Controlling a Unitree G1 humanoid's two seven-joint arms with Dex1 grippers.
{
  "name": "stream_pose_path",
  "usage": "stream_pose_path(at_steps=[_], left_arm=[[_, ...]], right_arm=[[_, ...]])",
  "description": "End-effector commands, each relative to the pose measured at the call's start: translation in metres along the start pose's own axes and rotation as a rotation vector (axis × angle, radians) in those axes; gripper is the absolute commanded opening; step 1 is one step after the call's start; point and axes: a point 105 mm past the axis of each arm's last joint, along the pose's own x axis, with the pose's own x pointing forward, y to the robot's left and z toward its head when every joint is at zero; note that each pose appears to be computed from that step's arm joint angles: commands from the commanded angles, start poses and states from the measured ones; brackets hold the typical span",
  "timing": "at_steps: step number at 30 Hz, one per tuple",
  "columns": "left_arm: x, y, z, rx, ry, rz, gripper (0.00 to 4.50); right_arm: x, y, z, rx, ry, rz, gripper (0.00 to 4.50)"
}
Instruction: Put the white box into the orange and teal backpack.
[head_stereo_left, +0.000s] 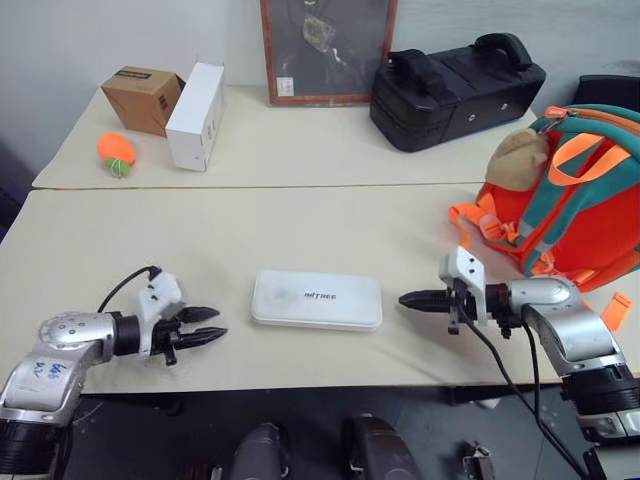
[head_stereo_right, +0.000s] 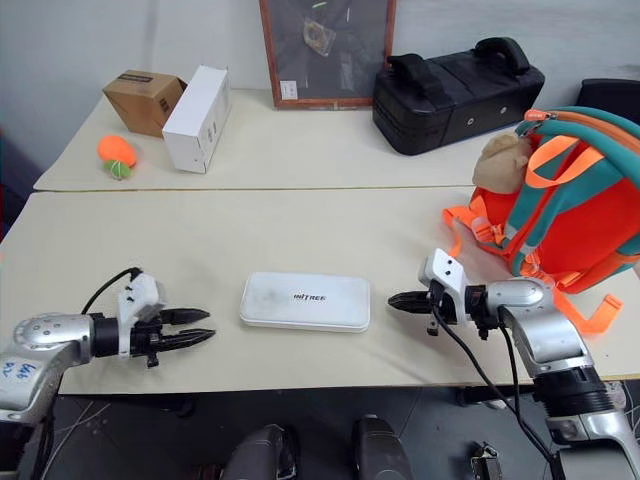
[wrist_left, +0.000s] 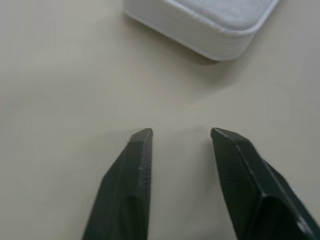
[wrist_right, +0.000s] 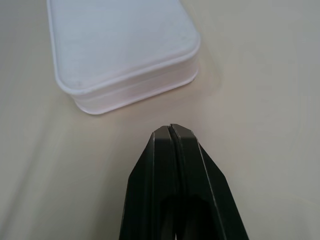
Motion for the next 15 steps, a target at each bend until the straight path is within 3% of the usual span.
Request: stream_pose_path(at_steps=[1, 4, 5, 15], left_arm=[[-0.004, 0.005, 0.012, -0.222, -0.061, -0.024, 3.42], [0.0, 0.007, 0.01, -0.399, -0.054, -0.068, 4.37], [0.003, 0.007, 0.011, -0.457, -0.054, -0.085, 4.45], [0.049, -0.002, 0.036, -0.732, -0.056, -0.253, 4.45]], right_arm=[[0.0, 0.0, 0.011, -0.055, -0.024, 0.011, 0.0], [0.004, 0.001, 0.012, -0.065, -0.027, 0.022, 0.0], [0.005, 0.002, 0.012, -0.072, -0.026, 0.027, 0.0], [0.013, 0.004, 0.013, -0.128, -0.012, 0.046, 0.0]])
